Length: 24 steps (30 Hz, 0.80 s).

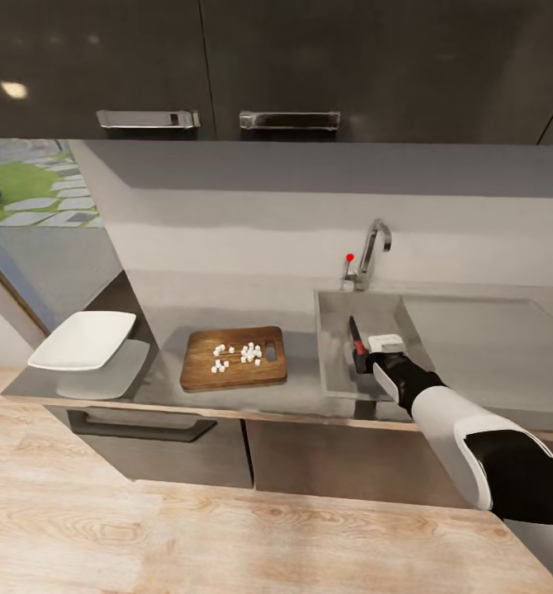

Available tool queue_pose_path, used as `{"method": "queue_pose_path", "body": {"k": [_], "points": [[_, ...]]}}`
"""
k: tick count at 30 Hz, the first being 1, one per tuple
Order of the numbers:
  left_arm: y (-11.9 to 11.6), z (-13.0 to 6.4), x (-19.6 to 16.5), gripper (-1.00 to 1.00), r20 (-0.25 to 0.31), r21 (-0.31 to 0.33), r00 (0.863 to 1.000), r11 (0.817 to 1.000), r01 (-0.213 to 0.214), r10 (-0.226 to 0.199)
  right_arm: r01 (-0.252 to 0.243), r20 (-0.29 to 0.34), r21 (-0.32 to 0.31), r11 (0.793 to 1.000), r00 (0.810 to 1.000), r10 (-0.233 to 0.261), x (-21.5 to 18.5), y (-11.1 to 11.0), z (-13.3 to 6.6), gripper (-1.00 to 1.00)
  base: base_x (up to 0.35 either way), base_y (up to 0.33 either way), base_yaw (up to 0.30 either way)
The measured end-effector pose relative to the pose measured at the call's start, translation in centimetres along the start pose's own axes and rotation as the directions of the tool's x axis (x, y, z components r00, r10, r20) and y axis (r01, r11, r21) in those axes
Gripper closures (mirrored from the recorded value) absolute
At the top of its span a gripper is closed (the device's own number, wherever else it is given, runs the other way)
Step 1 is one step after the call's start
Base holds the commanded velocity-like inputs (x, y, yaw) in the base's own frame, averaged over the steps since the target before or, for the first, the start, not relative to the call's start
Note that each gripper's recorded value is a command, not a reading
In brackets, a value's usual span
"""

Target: In the kitchen, take the Vidalia onion out of the sink, dice it on the chopping board with the paring knife, put the diced onion into the bowl on the countertop, then place both the paring knife and the chopping board into the sink.

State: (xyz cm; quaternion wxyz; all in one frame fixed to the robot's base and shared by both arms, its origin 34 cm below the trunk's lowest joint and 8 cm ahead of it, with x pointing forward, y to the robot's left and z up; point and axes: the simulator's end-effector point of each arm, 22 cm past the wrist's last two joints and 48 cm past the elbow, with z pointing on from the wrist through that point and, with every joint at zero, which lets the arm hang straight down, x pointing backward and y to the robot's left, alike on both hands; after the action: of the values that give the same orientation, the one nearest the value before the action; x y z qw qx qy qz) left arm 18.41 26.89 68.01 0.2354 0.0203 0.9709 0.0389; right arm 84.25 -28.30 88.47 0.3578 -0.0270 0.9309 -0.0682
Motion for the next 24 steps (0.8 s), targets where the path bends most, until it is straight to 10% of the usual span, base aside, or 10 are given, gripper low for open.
{"method": "queue_pose_path", "body": {"k": [23,24], "points": [[0.0,0.0,0.0,-1.00,0.000,0.000,1.000,1.000,0.000,0.000,0.006,-0.061,-0.013,1.000,0.998,-0.006,3.8,1.3,0.6,1.00,0.066,0.040,0.000],[0.0,0.0,0.0,-1.00,0.000,0.000,1.000,1.000,-0.001,0.001,0.006,-0.062,-0.015,1.000,0.998,-0.007,3.8,1.4,0.6,-1.00,0.000,0.000,0.000]]}}
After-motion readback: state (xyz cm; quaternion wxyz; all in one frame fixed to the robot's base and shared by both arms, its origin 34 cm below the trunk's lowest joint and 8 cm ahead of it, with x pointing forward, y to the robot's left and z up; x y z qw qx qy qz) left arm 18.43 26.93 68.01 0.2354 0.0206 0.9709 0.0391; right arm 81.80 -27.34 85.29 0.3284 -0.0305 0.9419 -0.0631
